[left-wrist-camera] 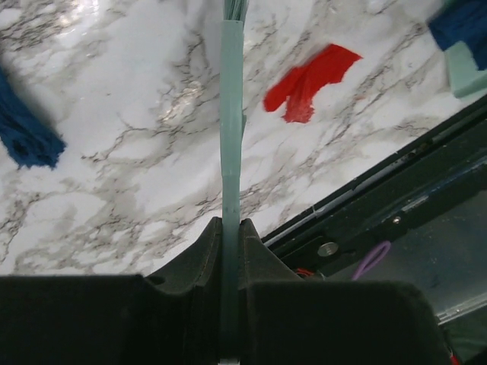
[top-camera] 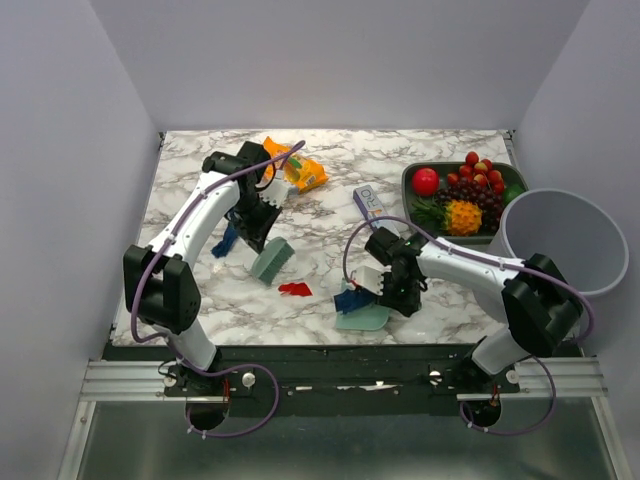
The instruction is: Sweep away the paper scraps from the table
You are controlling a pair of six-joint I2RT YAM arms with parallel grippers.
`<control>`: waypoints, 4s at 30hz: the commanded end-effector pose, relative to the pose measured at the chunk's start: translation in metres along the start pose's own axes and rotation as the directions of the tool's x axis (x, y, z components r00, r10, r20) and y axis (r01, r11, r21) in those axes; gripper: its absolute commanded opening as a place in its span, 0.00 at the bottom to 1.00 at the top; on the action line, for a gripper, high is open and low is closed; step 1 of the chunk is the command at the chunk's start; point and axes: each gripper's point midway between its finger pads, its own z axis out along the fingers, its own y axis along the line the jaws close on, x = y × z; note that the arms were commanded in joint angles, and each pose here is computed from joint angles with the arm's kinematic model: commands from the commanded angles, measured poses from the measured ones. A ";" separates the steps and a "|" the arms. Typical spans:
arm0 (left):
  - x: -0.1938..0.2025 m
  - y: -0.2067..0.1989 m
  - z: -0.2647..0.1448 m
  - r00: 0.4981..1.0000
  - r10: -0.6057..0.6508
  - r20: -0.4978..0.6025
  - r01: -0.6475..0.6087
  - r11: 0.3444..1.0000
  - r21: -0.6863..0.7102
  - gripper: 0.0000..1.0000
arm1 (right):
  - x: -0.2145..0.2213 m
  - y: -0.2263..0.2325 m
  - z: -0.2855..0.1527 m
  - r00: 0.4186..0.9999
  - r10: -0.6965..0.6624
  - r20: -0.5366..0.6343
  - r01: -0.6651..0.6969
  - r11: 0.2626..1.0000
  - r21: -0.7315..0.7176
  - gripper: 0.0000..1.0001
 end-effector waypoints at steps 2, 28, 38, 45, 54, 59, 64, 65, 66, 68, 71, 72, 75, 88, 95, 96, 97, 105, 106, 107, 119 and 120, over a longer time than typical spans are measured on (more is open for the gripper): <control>-0.004 -0.060 0.009 0.999 -0.001 -0.036 0.011 0.960 0.281 0.00 | -0.016 -0.013 0.004 0.999 -0.042 -0.014 0.042 0.999 0.027 0.01; -0.049 -0.079 -0.016 0.995 -0.064 0.081 0.021 0.895 0.445 0.00 | -0.073 -0.016 -0.002 0.984 -0.022 0.179 0.012 0.998 0.057 0.01; -0.120 -0.063 -0.106 0.832 0.049 0.552 -0.216 0.946 0.242 0.00 | -0.092 -0.018 -0.020 0.952 0.014 0.307 -0.045 0.995 0.094 0.00; -0.122 -0.035 -0.125 0.791 -0.021 0.612 -0.131 0.970 0.203 0.00 | -0.096 -0.027 -0.038 0.932 0.006 0.363 -0.071 0.984 0.164 0.01; -0.107 0.024 -0.105 0.747 -0.020 0.664 0.093 0.993 -0.075 0.00 | -0.121 -0.036 -0.132 0.856 0.049 0.515 -0.170 0.967 0.190 0.00; -0.098 0.038 -0.073 0.695 -0.132 0.706 0.232 0.971 -0.048 0.00 | -0.124 -0.042 -0.195 0.781 0.053 0.622 -0.257 0.935 0.243 0.01; -0.099 0.030 -0.053 0.692 -0.218 0.688 0.240 0.969 0.066 0.00 | -0.114 -0.057 -0.256 0.695 0.081 0.714 -0.393 0.875 0.283 0.01; -0.100 0.026 -0.051 0.696 -0.220 0.684 0.223 0.971 0.085 0.00 | -0.102 -0.065 -0.261 0.674 0.149 0.723 -0.459 0.852 0.253 0.01; -0.099 0.025 -0.048 0.701 -0.227 0.676 0.221 0.970 0.097 0.00 | -0.096 -0.069 -0.269 0.654 0.178 0.735 -0.492 0.838 0.235 0.01; -0.098 0.021 -0.039 0.716 -0.244 0.654 0.215 0.968 0.127 0.00 | -0.076 -0.081 -0.283 0.608 0.246 0.755 -0.575 0.792 0.206 0.01; -0.097 0.017 -0.031 0.709 -0.276 0.649 0.224 0.961 0.164 0.00 | -0.043 -0.096 -0.303 0.567 0.269 0.779 -0.664 0.710 0.237 0.01; -0.097 0.014 -0.029 0.709 -0.287 0.644 0.220 0.958 0.185 0.00 | -0.034 -0.101 -0.307 0.553 0.280 0.785 -0.691 0.681 0.244 0.01; -0.094 0.011 -0.019 0.708 -0.322 0.629 0.234 0.947 0.221 0.00 | 0.007 -0.115 -0.325 0.484 0.326 0.812 -0.787 0.568 0.241 0.01; -0.086 0.001 0.020 0.739 -0.456 0.496 0.316 0.885 0.343 0.00 | 0.136 -0.099 -0.349 0.263 0.433 0.862 -0.964 0.155 0.217 0.01; -0.106 0.009 0.034 0.757 -0.474 0.449 0.330 0.871 0.364 0.00 | 0.204 -0.064 -0.319 0.172 0.545 0.820 -0.968 -0.059 0.242 0.01; -0.108 0.008 0.034 0.759 -0.472 0.449 0.327 0.872 0.365 0.00 | 0.212 -0.061 -0.315 0.182 0.562 0.807 -0.962 -0.068 0.264 0.01; -0.110 0.008 0.035 0.760 -0.474 0.445 0.328 0.870 0.367 0.00 | 0.218 -0.057 -0.314 0.184 0.571 0.800 -0.955 -0.088 0.282 0.01; -0.127 0.003 0.046 0.776 -0.474 0.417 0.316 0.864 0.393 0.00 | 0.252 -0.020 -0.311 0.303 0.646 0.700 -0.861 -0.128 0.491 0.01; -0.128 0.002 0.047 0.777 -0.474 0.414 0.316 0.863 0.395 0.00 | 0.259 -0.015 -0.304 0.296 0.677 0.674 -0.849 -0.137 0.511 0.01; -0.132 0.001 0.047 0.779 -0.473 0.412 0.311 0.861 0.402 0.00 | 0.262 -0.012 -0.301 0.298 0.694 0.655 -0.838 -0.138 0.527 0.01; -0.161 -0.020 0.040 0.807 -0.404 0.430 0.226 0.885 0.408 0.00 | 0.323 0.014 -0.341 0.434 0.842 0.321 -0.504 -0.068 0.861 0.01; -0.161 -0.021 0.041 0.809 -0.404 0.428 0.225 0.885 0.408 0.00 | 0.324 0.014 -0.351 0.480 0.836 0.264 -0.455 -0.020 0.890 0.01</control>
